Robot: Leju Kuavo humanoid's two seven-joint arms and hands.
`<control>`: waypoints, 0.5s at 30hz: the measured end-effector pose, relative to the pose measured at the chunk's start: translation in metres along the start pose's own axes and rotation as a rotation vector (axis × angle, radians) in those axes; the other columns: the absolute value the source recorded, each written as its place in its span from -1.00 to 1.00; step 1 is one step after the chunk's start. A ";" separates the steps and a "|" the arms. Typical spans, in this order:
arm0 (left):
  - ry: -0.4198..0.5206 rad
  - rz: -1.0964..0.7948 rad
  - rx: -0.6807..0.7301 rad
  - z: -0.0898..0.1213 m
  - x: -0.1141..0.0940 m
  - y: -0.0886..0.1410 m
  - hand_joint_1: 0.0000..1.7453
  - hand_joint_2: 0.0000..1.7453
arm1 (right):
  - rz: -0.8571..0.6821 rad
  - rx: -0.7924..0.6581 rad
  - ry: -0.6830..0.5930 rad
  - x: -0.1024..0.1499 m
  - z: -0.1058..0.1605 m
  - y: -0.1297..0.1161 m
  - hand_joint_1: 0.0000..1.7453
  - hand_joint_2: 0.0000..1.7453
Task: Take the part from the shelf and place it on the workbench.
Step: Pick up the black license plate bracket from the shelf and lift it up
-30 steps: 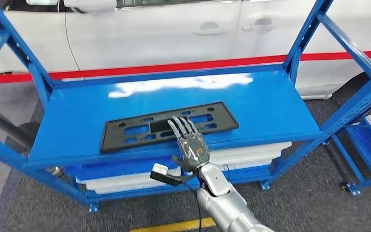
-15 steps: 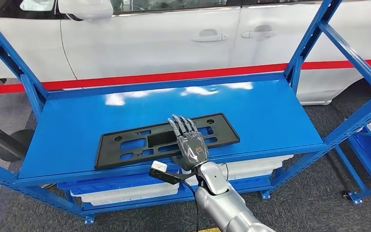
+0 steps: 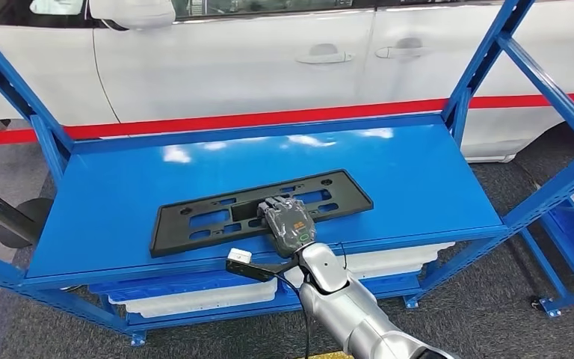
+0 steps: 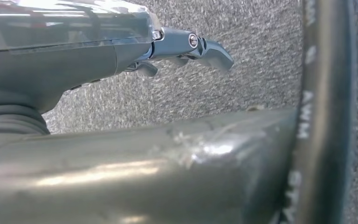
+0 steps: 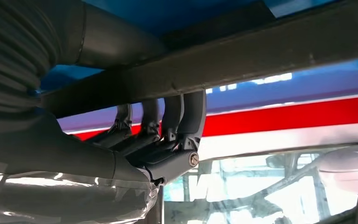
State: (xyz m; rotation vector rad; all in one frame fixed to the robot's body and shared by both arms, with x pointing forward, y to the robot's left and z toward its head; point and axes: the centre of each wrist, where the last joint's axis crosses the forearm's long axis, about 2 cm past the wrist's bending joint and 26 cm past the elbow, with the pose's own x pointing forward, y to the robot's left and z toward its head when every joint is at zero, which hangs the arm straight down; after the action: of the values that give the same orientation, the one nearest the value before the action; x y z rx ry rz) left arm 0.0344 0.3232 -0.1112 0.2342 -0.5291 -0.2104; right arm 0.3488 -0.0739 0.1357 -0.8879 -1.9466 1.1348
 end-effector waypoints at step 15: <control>0.003 -0.002 0.000 0.001 -0.002 0.000 -1.00 -1.00 | -0.007 0.044 0.010 -0.001 -0.003 0.001 1.00 1.00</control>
State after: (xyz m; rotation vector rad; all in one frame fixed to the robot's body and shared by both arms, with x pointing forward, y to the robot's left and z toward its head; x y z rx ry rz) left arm 0.0328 0.3239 -0.1113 0.2353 -0.5257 -0.2122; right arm 0.3520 -0.0735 0.1356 -0.8610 -1.9082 1.1629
